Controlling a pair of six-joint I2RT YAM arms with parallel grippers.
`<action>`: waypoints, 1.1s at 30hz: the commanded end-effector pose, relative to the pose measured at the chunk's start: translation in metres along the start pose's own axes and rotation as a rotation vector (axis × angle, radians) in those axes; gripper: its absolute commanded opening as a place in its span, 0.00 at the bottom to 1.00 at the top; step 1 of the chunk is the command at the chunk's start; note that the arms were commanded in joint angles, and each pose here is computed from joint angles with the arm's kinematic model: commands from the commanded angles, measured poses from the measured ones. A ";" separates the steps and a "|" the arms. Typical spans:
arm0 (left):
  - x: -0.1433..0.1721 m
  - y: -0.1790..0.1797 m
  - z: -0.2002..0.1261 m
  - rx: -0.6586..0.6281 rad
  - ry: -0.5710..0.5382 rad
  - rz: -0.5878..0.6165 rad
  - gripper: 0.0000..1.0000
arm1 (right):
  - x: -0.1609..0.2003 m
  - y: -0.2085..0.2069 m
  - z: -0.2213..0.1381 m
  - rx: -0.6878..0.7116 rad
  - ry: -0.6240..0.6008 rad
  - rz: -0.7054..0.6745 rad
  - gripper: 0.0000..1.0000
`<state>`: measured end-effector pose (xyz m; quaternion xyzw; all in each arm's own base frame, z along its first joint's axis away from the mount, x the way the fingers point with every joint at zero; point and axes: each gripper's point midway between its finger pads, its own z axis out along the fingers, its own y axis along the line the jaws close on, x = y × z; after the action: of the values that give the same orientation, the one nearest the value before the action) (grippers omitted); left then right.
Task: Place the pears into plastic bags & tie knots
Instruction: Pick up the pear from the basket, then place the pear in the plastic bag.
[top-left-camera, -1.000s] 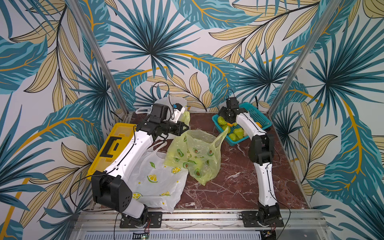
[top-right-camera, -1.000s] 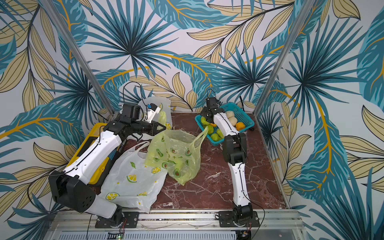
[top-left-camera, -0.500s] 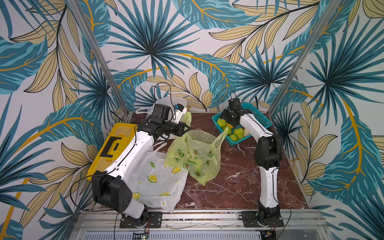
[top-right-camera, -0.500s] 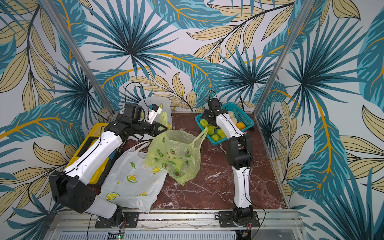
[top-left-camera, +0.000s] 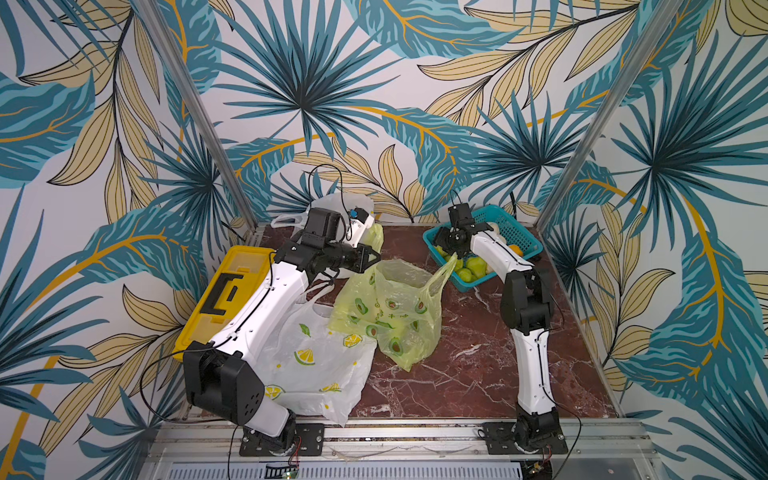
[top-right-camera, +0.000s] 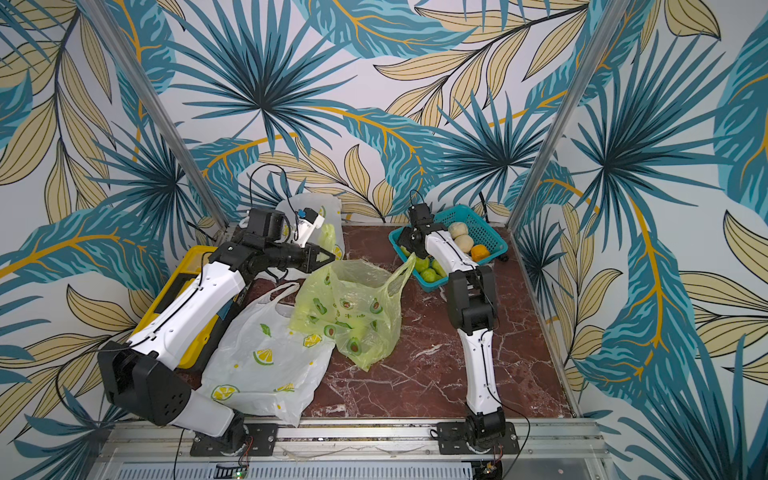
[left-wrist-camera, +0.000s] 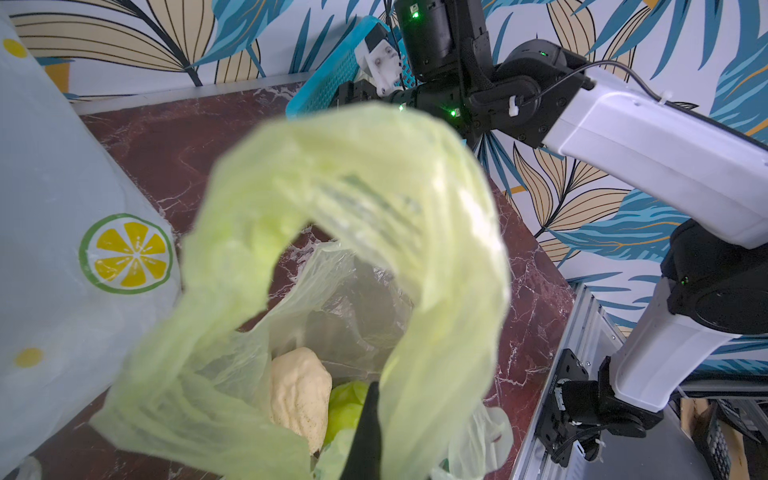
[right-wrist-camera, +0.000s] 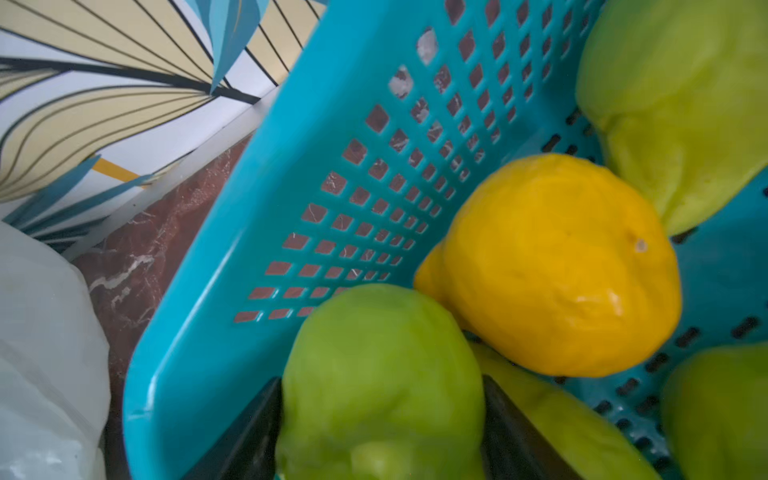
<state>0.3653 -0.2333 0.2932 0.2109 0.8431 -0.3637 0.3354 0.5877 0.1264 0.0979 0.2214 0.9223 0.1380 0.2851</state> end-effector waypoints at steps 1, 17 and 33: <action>-0.010 -0.009 -0.005 0.015 -0.023 0.015 0.00 | 0.013 -0.005 0.002 0.018 0.042 -0.001 0.52; -0.019 -0.019 -0.004 0.046 -0.035 0.092 0.00 | 0.008 0.043 -0.182 -0.197 -0.080 -0.227 0.28; -0.016 -0.054 -0.021 0.182 -0.046 0.168 0.00 | 0.234 0.145 -0.190 -0.612 0.446 -0.269 0.31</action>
<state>0.3521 -0.2519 0.3202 0.2734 0.8025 -0.4018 0.3461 0.3485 0.3278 0.2153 -0.0564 0.9069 0.3741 0.1856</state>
